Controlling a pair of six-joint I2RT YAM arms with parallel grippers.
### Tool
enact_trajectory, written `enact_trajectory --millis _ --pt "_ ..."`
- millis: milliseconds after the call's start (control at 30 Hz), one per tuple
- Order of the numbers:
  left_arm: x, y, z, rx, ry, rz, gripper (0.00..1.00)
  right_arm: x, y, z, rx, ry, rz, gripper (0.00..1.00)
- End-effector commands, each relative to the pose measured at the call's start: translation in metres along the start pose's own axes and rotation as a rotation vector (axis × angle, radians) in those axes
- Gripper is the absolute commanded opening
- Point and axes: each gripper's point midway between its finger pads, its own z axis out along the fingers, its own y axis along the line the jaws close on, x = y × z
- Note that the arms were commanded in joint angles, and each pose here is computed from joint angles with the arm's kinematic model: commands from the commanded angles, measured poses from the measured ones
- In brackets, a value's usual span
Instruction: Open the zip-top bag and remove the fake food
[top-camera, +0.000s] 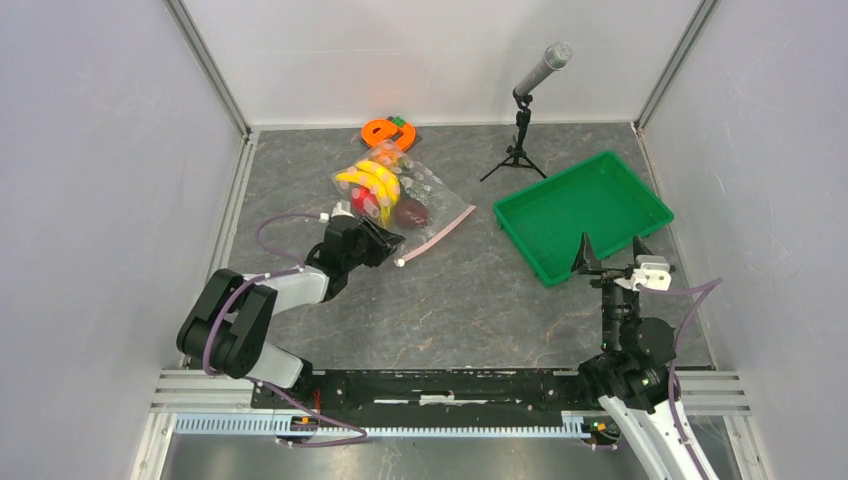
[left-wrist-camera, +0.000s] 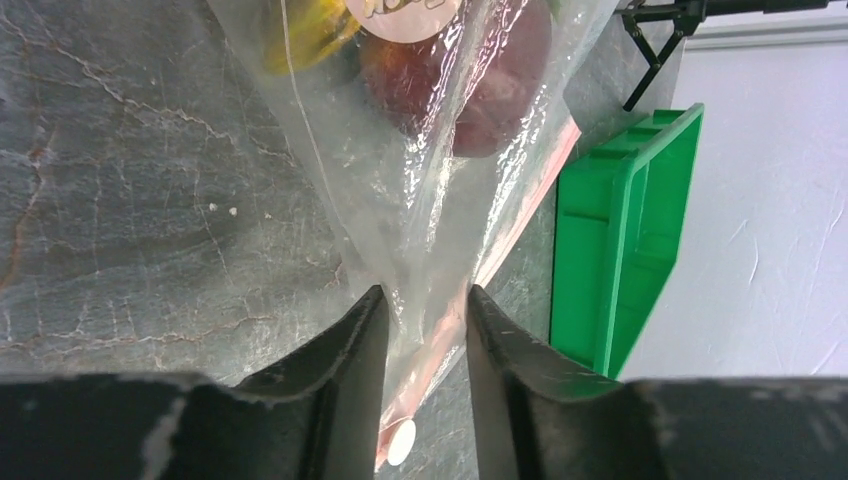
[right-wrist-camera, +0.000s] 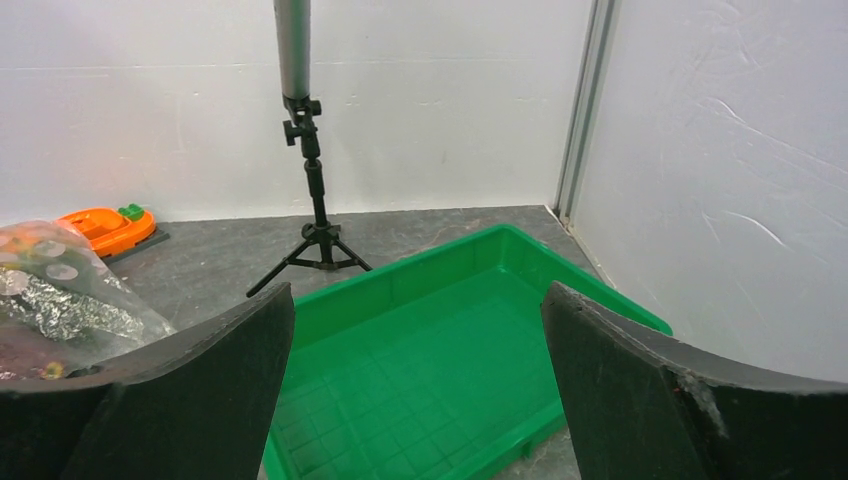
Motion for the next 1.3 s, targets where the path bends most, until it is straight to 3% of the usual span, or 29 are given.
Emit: enact_trajectory --millis 0,100,333,500,767,1033,1267 --pt "-0.002 -0.020 -0.008 0.081 -0.026 -0.016 0.36 -0.020 0.010 -0.003 -0.073 -0.075 0.022 0.98" --pt "0.001 -0.019 -0.012 0.086 -0.024 -0.021 0.25 -0.021 0.021 -0.002 -0.130 -0.056 0.038 0.98" --pt "0.002 -0.032 -0.026 0.133 -0.030 -0.021 0.03 0.003 0.068 0.002 -0.346 0.176 0.032 0.98" --pt "0.003 -0.035 -0.037 0.150 -0.043 -0.032 0.02 0.023 0.113 -0.009 -0.569 0.362 0.075 0.98" --pt "0.023 -0.035 -0.052 0.176 -0.002 -0.099 0.02 0.059 0.172 -0.039 -0.805 0.557 0.347 0.98" --pt "0.039 -0.035 -0.063 0.192 0.000 -0.157 0.02 0.096 0.195 -0.063 -0.804 0.711 0.625 0.98" --pt "0.064 -0.043 -0.060 0.237 0.067 -0.228 0.02 0.107 0.212 -0.085 -0.782 0.746 0.833 0.99"
